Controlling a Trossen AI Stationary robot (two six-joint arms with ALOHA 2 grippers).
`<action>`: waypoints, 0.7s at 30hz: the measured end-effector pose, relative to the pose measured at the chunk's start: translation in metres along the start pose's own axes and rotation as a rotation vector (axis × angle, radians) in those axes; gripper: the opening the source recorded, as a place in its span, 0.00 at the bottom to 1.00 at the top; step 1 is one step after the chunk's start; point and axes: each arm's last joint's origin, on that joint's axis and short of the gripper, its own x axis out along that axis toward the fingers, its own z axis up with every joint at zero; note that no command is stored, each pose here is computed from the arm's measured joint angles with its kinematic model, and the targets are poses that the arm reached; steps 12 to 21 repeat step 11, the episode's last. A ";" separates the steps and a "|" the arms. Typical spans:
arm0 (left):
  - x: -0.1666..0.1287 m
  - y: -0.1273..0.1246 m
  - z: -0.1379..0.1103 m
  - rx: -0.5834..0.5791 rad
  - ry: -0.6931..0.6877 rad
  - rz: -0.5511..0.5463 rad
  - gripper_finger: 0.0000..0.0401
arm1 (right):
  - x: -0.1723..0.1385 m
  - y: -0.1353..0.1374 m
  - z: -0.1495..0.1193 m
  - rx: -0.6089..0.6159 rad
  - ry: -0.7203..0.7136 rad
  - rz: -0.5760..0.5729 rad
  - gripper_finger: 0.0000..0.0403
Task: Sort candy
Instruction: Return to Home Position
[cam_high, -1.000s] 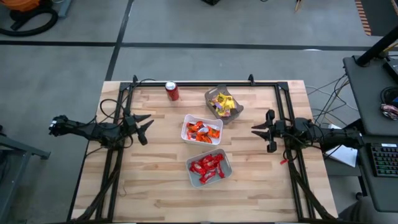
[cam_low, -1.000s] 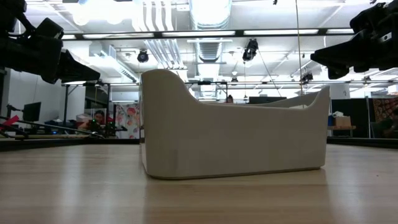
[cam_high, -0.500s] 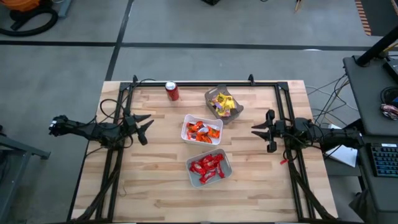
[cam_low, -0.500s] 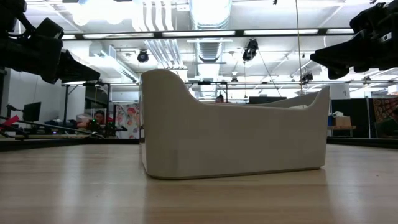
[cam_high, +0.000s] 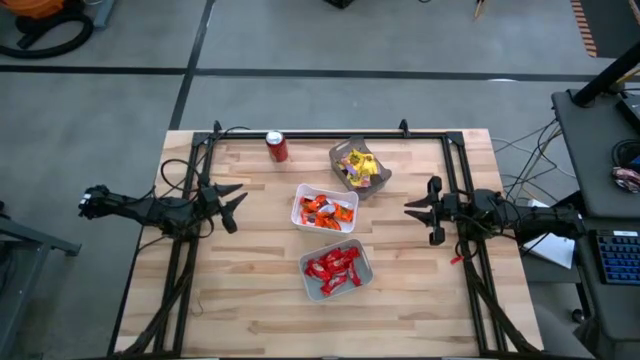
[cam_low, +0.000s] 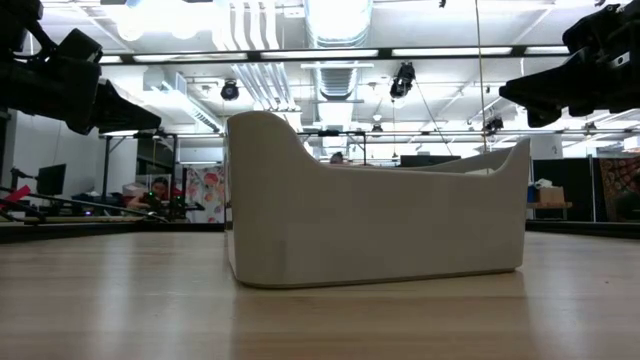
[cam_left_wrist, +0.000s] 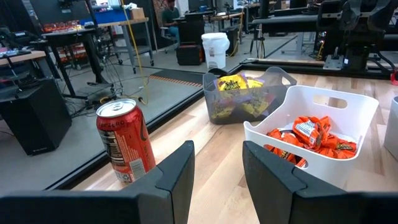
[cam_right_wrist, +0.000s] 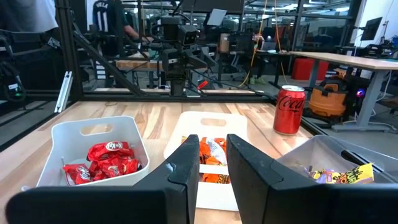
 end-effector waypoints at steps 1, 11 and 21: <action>0.000 0.000 0.000 0.000 0.000 0.000 0.30 | 0.000 0.000 0.000 0.000 0.000 0.000 0.18; 0.000 0.000 0.000 0.000 0.000 0.000 0.30 | 0.000 0.000 0.000 0.000 0.000 0.000 0.22; 0.000 0.000 0.000 0.000 0.000 0.000 0.30 | 0.000 0.000 0.000 0.000 0.000 0.000 0.22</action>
